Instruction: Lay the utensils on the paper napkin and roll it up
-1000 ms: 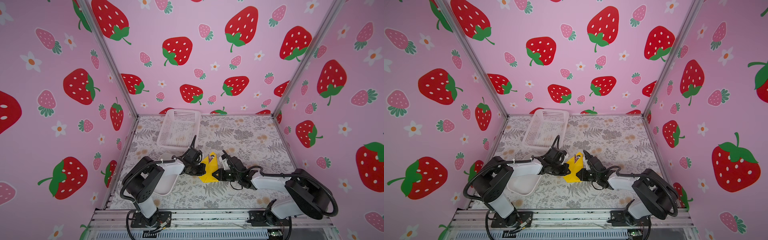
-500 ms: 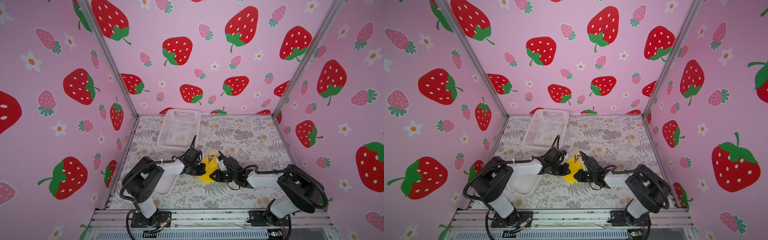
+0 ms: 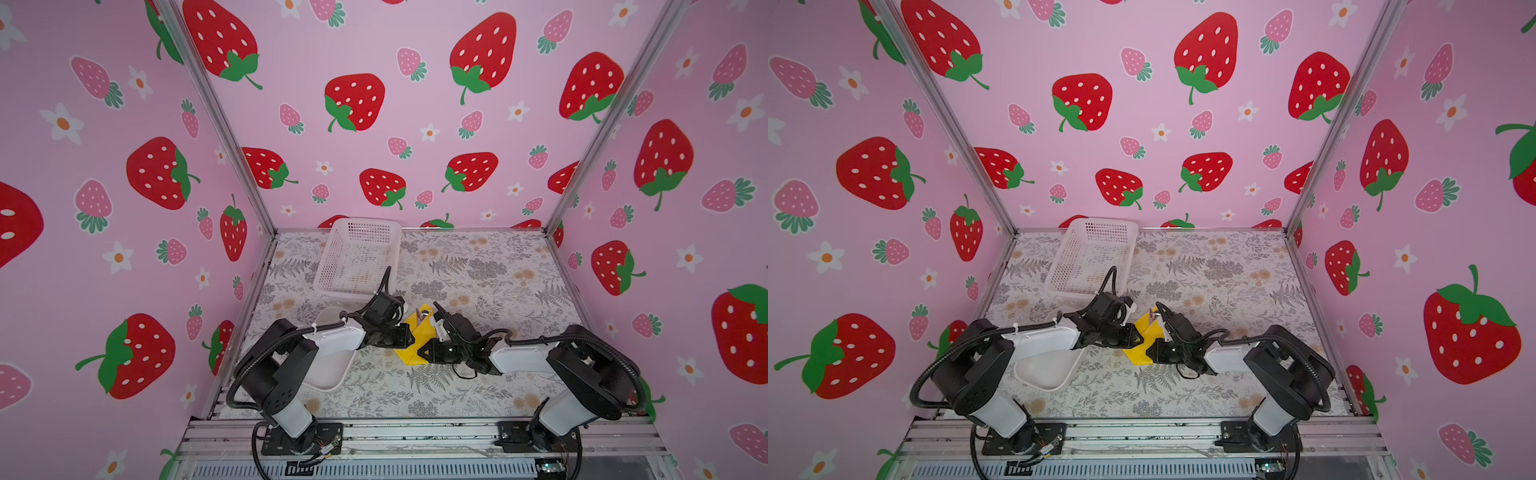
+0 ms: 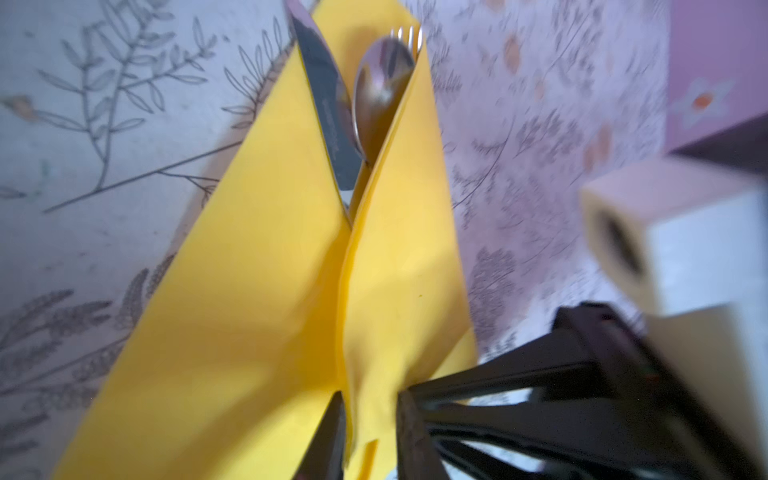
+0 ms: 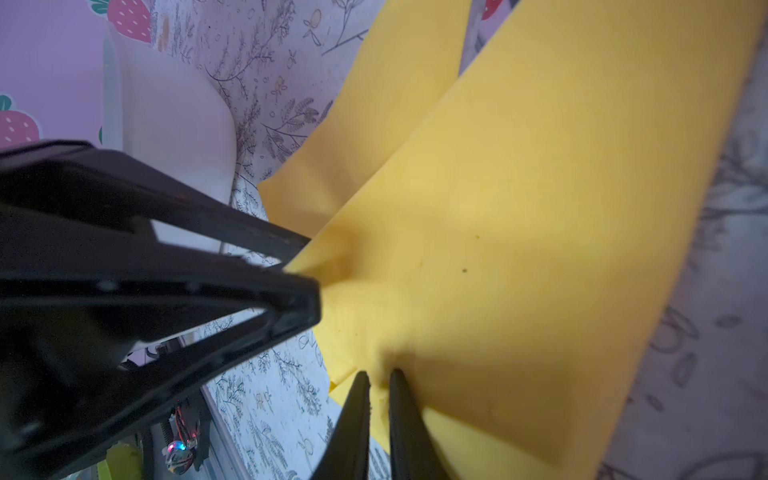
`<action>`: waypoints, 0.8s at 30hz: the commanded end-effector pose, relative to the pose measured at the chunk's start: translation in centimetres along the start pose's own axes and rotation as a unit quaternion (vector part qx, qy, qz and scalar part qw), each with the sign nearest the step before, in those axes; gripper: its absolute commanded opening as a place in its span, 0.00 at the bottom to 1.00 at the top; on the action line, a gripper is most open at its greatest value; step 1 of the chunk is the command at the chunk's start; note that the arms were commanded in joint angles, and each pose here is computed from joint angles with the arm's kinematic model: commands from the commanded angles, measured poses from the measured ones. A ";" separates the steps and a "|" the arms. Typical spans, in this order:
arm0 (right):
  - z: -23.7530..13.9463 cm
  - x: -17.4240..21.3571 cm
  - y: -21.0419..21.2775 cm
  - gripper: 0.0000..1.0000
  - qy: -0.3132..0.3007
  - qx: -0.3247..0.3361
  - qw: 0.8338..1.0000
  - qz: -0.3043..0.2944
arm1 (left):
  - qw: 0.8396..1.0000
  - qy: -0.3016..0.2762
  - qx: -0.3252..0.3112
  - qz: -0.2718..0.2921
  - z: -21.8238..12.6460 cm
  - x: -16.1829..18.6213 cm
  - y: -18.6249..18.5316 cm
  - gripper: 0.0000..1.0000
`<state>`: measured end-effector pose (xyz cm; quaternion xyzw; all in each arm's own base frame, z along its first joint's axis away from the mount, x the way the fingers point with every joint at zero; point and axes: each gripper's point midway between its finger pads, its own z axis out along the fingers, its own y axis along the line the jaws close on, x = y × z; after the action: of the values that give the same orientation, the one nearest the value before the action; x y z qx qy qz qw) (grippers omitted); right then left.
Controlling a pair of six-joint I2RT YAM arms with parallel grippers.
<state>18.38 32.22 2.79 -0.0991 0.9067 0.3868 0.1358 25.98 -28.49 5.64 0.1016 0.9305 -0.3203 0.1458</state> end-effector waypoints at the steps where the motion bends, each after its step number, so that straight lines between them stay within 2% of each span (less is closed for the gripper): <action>1: 0.2 2.2 -2.9 0.14 0.026 0.048 0.998 0.015 | 1.000 -0.012 -0.028 0.003 -1.6 -0.1 0.3 0.32; 12: 0.3 1.7 -2.1 0.14 0.022 0.035 0.999 0.008 | 0.988 -0.025 -0.148 -0.046 -3.5 1.6 4.8 0.36; 24: 0.5 1.6 -1.9 0.14 0.022 0.031 0.999 0.007 | 0.983 -0.044 -0.161 -0.078 -2.9 2.3 5.9 0.38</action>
<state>18.42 32.34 2.79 -0.1003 0.9053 0.3893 0.1373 24.48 -22.11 3.92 0.0078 0.9681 -0.1876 0.1659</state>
